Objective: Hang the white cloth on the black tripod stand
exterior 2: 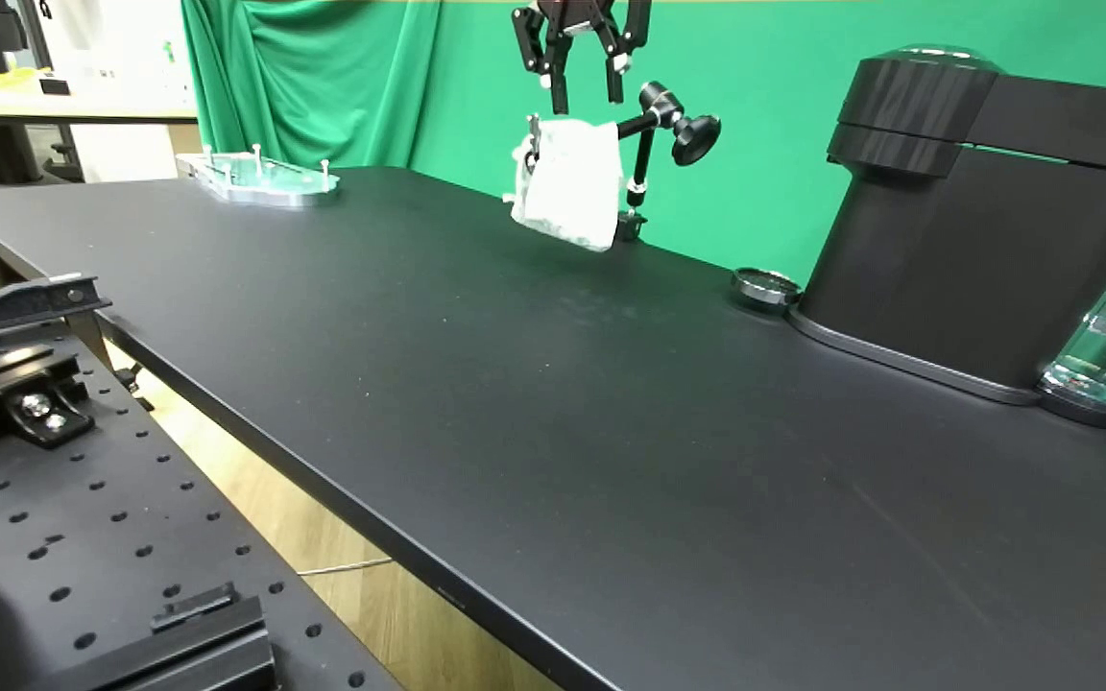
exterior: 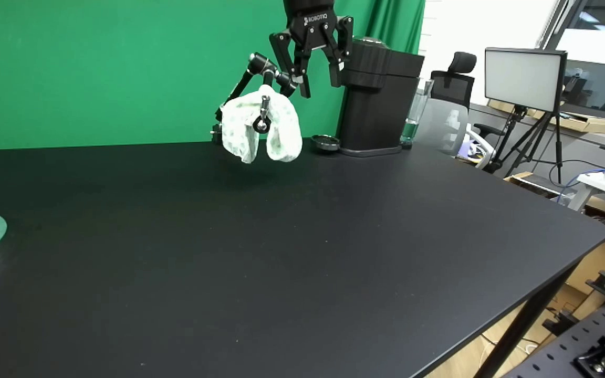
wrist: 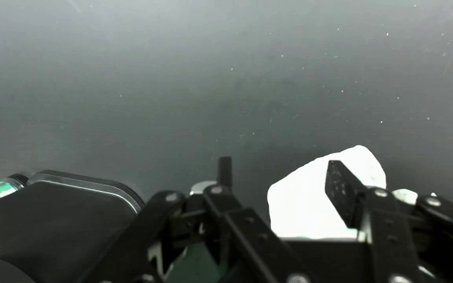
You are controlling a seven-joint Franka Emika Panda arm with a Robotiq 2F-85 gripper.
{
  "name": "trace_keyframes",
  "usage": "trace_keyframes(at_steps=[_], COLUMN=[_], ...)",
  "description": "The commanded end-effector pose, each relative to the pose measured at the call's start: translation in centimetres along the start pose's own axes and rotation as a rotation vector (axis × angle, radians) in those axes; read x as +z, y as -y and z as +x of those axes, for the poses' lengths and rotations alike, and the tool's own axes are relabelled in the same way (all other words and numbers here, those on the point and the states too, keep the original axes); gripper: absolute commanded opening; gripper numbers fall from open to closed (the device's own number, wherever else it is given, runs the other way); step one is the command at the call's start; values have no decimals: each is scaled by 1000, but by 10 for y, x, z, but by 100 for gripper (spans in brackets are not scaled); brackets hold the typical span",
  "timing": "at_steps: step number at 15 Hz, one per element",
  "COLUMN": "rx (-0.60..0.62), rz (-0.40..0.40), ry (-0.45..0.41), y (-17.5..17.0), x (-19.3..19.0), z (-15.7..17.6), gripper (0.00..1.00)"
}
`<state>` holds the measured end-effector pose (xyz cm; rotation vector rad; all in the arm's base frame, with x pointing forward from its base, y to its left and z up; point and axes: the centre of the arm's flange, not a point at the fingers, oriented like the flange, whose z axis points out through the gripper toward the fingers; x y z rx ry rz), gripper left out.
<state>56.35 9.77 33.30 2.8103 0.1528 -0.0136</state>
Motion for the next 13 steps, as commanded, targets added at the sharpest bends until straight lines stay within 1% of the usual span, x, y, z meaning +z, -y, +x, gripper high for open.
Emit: trace_keyframes(at_steps=[1, 3, 6, 9, 10, 11, 12, 13], rx=[-25, -107, -270, -385, -410, -424, -440, -451], rz=[2, 10, 30, 64, 91, 134, 189, 241], ry=[-3, -1, -25, -24, -14, -3, 6, 39], y=[2, 11, 32, 54, 62, 68, 74, 78], x=[-14, -21, -36, -48, -51, -52, -49, -46], z=[-14, -21, -38, -55, -61, -67, -73, -79], gripper=[96, 100, 100, 100, 100, 100, 100, 100])
